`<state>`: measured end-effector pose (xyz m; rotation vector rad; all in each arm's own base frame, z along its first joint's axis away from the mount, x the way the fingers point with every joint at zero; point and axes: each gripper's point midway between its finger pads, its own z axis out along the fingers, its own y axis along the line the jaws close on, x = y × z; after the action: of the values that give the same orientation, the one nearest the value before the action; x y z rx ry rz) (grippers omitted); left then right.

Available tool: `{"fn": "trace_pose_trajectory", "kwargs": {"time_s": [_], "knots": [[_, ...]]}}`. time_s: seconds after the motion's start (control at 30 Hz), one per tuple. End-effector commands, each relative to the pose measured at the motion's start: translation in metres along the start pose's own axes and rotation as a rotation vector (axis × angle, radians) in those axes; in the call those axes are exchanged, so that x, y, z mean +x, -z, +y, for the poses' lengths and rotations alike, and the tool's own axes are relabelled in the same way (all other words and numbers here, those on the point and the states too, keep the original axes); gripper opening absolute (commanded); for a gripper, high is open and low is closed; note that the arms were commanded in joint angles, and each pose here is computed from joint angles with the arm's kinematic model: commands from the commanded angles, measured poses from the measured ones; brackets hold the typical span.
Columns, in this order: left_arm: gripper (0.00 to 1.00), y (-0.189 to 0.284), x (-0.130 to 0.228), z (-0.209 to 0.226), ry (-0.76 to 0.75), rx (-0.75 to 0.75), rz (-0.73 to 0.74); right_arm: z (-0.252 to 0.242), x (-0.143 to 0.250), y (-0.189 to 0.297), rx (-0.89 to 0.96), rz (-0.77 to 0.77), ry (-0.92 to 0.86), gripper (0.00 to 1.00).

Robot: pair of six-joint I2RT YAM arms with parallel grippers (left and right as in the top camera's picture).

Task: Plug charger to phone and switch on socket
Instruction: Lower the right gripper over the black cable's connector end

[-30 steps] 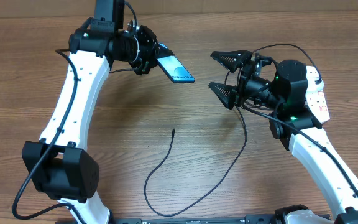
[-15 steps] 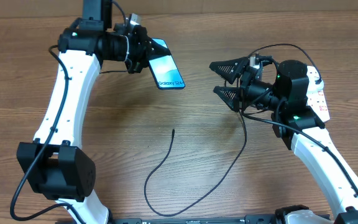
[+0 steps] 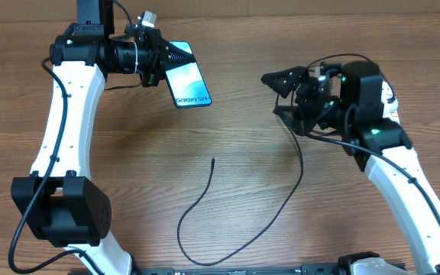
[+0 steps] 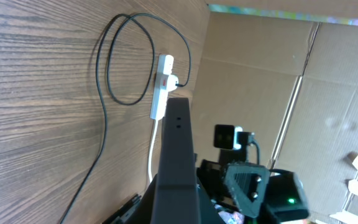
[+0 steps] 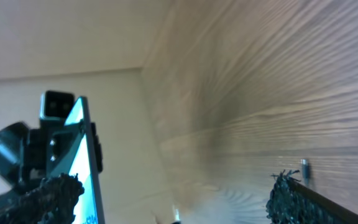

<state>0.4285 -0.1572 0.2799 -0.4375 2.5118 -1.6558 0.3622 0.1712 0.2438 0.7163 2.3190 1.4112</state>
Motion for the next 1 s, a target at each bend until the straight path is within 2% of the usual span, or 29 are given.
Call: {"fn": "trace_pose_trajectory", "kwargs": {"time_s": [0.0, 0.17, 0.33, 0.47, 0.73, 0.83, 0.97], "knots": [[0.04, 0.014, 0.000, -0.013, -0.045, 0.051, -0.004, 0.018, -0.022, 0.017, 0.042, -0.126, 0.117, 0.99], [0.04, 0.022, -0.005, -0.011, -0.036, 0.052, -0.024, 0.015, -0.019, 0.016, 0.102, -0.150, 0.149, 0.99], [0.04, 0.022, -0.006, -0.010, -0.037, 0.049, -0.028, 0.005, 0.003, -0.003, 0.222, -0.192, 0.221, 0.99], [0.04, 0.022, -0.006, -0.010, -0.038, 0.049, -0.028, -0.006, 0.023, -0.019, 0.296, -0.166, 0.271, 0.99], [0.04, 0.022, -0.007, -0.010, -0.039, 0.046, -0.030, -0.079, 0.065, -0.055, 0.575, -0.001, 0.299, 0.99], [0.04, 0.022, -0.007, -0.010, -0.039, 0.046, -0.031, -0.097, 0.072, -0.058, 0.658, 0.006, 0.318, 1.00], [0.04, 0.022, -0.008, -0.009, -0.039, 0.041, -0.035, -0.101, 0.080, -0.061, 0.680, 0.017, 0.343, 1.00]]}}
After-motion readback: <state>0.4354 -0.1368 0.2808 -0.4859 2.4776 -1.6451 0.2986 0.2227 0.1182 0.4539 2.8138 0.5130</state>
